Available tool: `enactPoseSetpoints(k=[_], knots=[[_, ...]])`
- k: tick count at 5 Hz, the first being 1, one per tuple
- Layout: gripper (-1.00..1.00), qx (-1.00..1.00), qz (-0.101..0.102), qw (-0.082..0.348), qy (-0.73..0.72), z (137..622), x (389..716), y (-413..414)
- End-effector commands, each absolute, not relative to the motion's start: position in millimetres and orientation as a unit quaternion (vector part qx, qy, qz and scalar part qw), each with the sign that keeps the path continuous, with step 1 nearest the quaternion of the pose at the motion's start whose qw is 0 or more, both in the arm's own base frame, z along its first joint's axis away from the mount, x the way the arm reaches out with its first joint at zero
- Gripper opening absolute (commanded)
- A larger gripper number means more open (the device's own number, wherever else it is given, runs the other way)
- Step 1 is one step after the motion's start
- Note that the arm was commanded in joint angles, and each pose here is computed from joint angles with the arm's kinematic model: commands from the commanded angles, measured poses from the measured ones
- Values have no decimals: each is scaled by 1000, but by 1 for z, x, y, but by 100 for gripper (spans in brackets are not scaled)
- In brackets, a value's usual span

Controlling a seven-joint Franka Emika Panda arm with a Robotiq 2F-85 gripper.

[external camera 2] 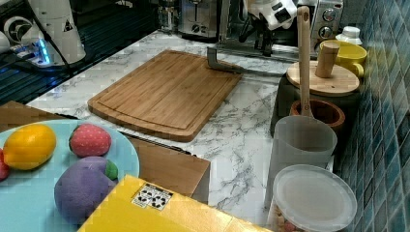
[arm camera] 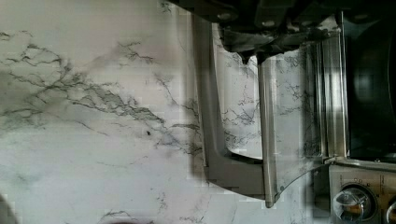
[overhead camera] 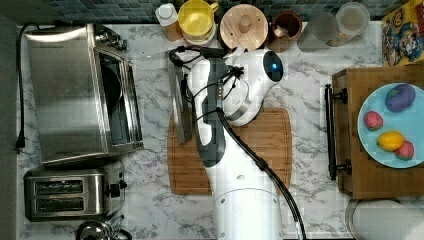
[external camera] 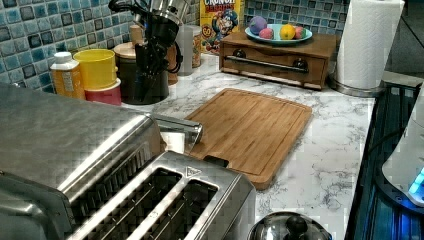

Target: Close the oven.

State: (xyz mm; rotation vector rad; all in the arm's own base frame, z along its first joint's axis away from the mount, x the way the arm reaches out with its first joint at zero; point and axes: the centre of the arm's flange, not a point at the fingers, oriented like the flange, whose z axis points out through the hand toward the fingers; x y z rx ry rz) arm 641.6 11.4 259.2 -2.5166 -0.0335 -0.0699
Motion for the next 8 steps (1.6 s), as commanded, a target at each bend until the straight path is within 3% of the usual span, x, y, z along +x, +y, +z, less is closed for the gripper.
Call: enactPoseSetpoints(k=[1,2,3,4,5,7,8], knots=[[-100,-973,-35,230,-9,255,666,-18],[-100,-962,-6,274,-15,264,664,-13],[-100,-952,-42,302,-15,291,656,-4],[-100,-943,-53,328,-25,310,651,-1],[-100,-941,-50,334,-26,307,647,14],[-100,-943,30,323,-77,285,639,63],[-100,-956,39,278,-86,265,637,75]])
